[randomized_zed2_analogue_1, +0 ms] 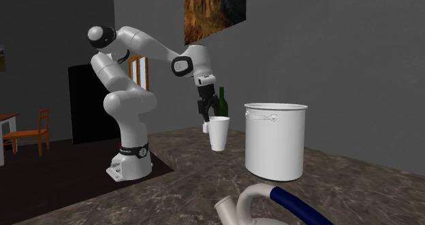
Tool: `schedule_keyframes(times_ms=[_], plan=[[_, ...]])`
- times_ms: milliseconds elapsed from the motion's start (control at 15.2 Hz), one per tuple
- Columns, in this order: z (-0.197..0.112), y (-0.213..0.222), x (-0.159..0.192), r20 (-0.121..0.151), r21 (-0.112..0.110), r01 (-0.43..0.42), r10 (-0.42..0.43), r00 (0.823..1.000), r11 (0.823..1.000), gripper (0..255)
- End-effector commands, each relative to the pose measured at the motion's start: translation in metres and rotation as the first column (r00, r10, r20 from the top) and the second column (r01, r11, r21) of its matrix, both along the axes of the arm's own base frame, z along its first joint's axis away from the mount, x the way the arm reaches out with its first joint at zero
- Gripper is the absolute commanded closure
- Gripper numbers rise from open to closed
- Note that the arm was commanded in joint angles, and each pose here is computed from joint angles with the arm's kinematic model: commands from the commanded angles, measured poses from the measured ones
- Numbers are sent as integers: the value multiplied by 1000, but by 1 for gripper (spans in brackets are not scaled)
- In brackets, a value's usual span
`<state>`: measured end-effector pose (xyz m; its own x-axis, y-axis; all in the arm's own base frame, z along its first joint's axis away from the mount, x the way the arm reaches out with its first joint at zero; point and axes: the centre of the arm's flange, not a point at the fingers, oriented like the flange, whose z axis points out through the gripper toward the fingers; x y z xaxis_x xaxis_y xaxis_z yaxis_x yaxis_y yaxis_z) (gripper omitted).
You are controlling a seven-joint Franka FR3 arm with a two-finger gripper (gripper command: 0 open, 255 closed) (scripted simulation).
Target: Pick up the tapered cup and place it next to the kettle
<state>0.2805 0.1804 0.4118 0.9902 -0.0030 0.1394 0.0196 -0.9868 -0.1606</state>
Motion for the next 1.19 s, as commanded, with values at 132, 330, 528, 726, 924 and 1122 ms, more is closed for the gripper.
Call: schedule_keyframes(times_ms=[132, 330, 528, 726, 924, 1122], plan=[[-21, 5, 3, 1, 1, 1, -1, 1000, 1000, 0], [-34, 7, 4, 1, 1, 1, -1, 1000, 1000, 0], [-34, 7, 4, 1, 1, 1, -1, 1000, 1000, 0], [-34, 7, 4, 1, 1, 1, -1, 1000, 1000, 0], [-34, 7, 4, 1, 1, 1, -1, 1000, 1000, 255], [-34, 7, 4, 1, 1, 1, -1, 1000, 1000, 255]])
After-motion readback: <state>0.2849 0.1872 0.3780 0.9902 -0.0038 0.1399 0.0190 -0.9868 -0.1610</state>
